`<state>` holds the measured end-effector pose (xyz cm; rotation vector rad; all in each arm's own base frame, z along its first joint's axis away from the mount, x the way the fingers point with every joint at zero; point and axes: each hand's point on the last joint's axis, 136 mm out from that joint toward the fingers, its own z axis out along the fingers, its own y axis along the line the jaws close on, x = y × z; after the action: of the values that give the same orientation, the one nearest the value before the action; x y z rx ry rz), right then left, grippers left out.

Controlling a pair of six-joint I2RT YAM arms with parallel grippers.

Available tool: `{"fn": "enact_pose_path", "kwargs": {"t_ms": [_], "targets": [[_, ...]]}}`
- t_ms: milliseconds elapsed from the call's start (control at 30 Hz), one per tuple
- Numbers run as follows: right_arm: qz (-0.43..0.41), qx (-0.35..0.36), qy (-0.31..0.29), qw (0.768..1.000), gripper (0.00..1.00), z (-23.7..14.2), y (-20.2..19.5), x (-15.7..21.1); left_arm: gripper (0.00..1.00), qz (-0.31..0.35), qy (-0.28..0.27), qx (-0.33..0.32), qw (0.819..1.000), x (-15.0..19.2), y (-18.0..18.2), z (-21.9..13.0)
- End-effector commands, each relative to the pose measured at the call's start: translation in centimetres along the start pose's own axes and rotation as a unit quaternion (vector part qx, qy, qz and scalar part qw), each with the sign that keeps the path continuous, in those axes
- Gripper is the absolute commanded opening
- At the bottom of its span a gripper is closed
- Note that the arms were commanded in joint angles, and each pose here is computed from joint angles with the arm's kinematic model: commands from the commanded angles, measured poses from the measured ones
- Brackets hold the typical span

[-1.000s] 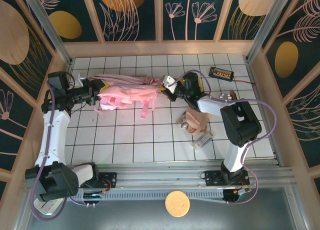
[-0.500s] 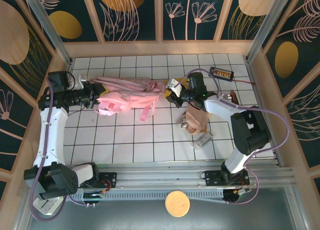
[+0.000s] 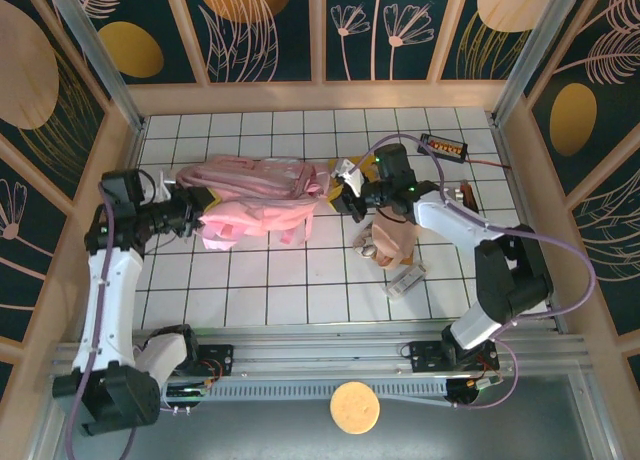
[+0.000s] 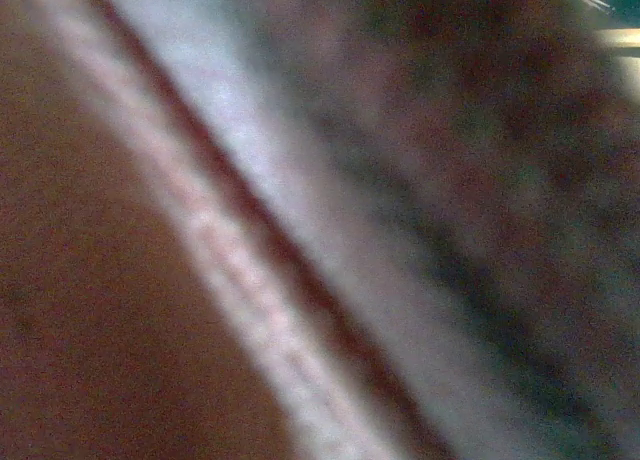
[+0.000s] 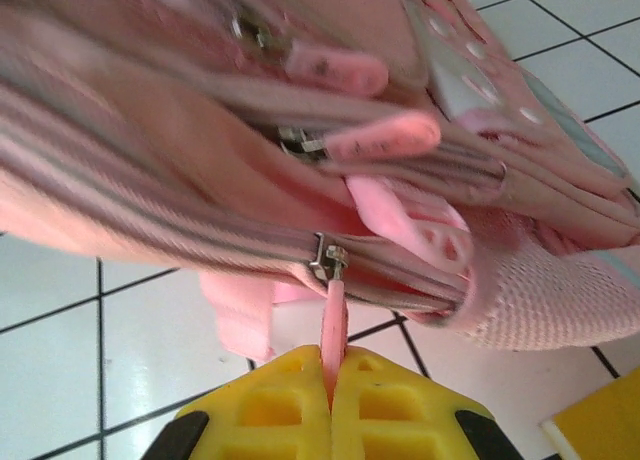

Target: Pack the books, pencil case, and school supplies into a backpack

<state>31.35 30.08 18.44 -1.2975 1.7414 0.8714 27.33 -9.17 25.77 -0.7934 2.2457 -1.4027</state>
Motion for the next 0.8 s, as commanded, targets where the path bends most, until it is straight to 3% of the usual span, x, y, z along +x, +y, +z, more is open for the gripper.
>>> {"fn": "enact_pose_path", "kwargs": {"t_ms": [0, 367, 500, 767], "targets": [[-0.023, -0.052, -0.049, 0.997, 0.0, -1.7, 4.3, -4.2, 0.0, 0.011, -0.058, 0.009, 0.998, -2.1, 0.0, 0.4], [-0.004, -0.076, -0.028, 0.997, 0.0, -1.7, 8.3, -6.1, 0.0, 0.042, -0.059, 0.003, 0.997, -2.1, -0.2, 1.3], [0.018, -0.06, -0.04, 0.997, 0.0, -2.7, 7.5, -6.0, 0.0, 0.052, -0.06, -0.004, 0.997, -2.2, -0.3, 1.2], [0.035, -0.1, -0.073, 0.992, 0.0, -2.4, 10.5, -9.5, 0.0, 0.045, -0.07, 0.007, 0.997, -1.7, -0.7, 1.5]]}}
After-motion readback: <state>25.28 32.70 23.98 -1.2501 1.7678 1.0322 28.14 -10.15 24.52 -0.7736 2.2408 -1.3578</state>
